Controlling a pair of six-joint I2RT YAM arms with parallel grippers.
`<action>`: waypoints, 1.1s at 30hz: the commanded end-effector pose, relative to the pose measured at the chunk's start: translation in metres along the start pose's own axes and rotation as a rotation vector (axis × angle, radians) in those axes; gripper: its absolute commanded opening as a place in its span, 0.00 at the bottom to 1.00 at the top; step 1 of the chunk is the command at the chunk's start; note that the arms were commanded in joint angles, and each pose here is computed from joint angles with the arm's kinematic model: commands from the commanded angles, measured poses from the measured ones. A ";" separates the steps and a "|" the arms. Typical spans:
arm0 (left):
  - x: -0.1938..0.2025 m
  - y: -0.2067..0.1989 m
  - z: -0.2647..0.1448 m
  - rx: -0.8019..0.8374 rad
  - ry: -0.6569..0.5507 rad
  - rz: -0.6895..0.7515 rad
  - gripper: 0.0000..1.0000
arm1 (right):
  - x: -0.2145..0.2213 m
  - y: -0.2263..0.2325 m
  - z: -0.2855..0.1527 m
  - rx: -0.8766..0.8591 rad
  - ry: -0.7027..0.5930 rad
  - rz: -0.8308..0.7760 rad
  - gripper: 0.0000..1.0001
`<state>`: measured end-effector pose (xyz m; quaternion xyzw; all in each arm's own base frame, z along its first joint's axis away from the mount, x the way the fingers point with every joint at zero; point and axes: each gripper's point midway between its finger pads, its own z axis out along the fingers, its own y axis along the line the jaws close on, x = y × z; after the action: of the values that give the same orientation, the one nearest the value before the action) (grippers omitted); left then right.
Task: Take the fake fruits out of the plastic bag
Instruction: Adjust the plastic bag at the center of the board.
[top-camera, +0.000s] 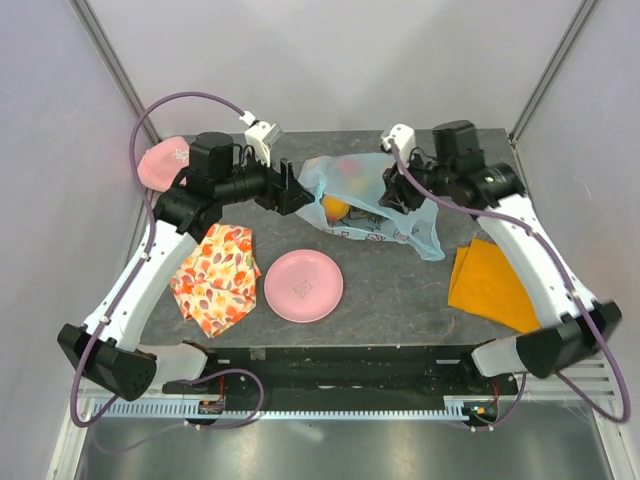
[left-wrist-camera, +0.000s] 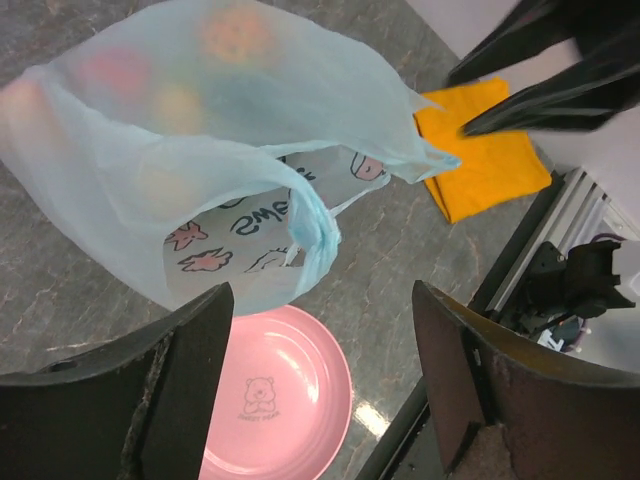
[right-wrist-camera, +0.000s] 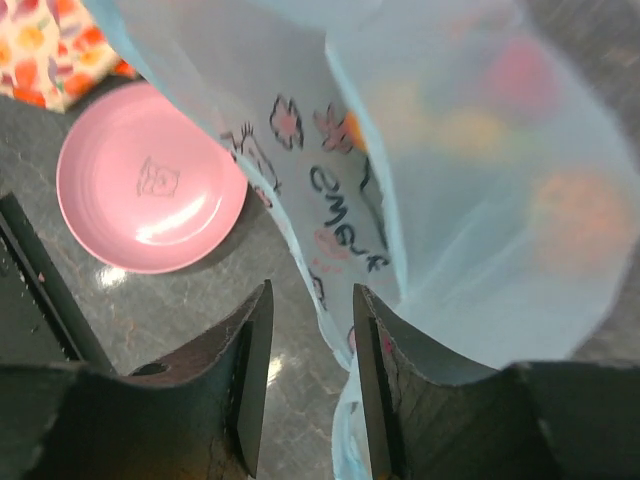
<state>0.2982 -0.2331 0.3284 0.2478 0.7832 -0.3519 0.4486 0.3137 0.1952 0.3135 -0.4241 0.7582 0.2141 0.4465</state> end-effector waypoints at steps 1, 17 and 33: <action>-0.007 -0.007 0.004 0.004 -0.009 -0.044 0.81 | 0.051 0.002 0.045 -0.095 0.160 0.090 0.45; 0.009 0.025 0.056 -0.125 0.050 -0.072 0.11 | 0.091 0.008 0.121 -0.221 0.267 0.213 0.37; 0.026 0.012 0.039 -0.085 0.069 -0.078 0.02 | 0.094 -0.132 0.186 0.328 0.306 0.241 0.45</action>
<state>0.3205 -0.2517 0.2760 0.2057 0.8346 -0.3104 0.4060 0.4367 0.2402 0.1151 -0.3337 0.8840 0.1713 0.2792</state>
